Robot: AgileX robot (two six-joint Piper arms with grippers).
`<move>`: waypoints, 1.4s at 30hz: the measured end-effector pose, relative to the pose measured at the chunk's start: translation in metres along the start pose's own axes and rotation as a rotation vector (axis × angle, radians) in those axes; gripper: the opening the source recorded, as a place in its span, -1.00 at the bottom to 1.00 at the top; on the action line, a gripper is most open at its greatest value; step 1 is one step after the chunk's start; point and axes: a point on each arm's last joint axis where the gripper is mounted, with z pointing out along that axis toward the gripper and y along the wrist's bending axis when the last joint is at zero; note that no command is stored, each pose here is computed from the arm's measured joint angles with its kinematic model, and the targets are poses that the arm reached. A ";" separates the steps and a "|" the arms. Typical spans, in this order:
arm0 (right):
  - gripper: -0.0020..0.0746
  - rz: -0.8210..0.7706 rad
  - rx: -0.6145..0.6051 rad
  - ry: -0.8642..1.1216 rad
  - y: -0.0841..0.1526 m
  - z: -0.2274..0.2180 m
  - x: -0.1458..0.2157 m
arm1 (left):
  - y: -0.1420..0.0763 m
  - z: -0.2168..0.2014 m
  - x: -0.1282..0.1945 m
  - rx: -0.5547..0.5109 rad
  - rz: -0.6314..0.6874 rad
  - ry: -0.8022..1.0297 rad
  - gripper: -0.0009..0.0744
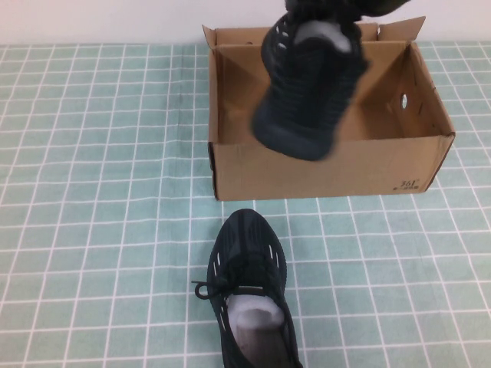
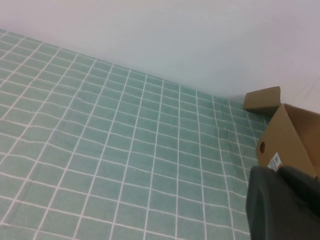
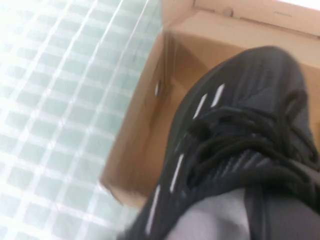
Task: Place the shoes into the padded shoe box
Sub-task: Place the shoe in the shoe box
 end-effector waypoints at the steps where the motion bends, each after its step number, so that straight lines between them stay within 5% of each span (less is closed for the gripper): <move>1: -0.96 0.034 0.001 -0.008 -0.001 0.005 -0.001 | 0.000 0.000 0.000 0.000 0.000 0.000 -0.99; 12: -0.97 0.228 0.043 0.066 -0.042 0.056 0.002 | 0.000 0.000 0.002 -0.004 -0.005 0.023 -0.99; 20: -0.97 0.401 -0.040 0.102 -0.072 0.090 0.006 | -0.001 0.000 0.008 0.012 -0.045 0.092 -0.99; 42: -0.97 0.409 -0.106 -0.082 -0.083 0.142 0.000 | -0.002 -0.001 0.009 0.020 -0.057 0.103 -0.99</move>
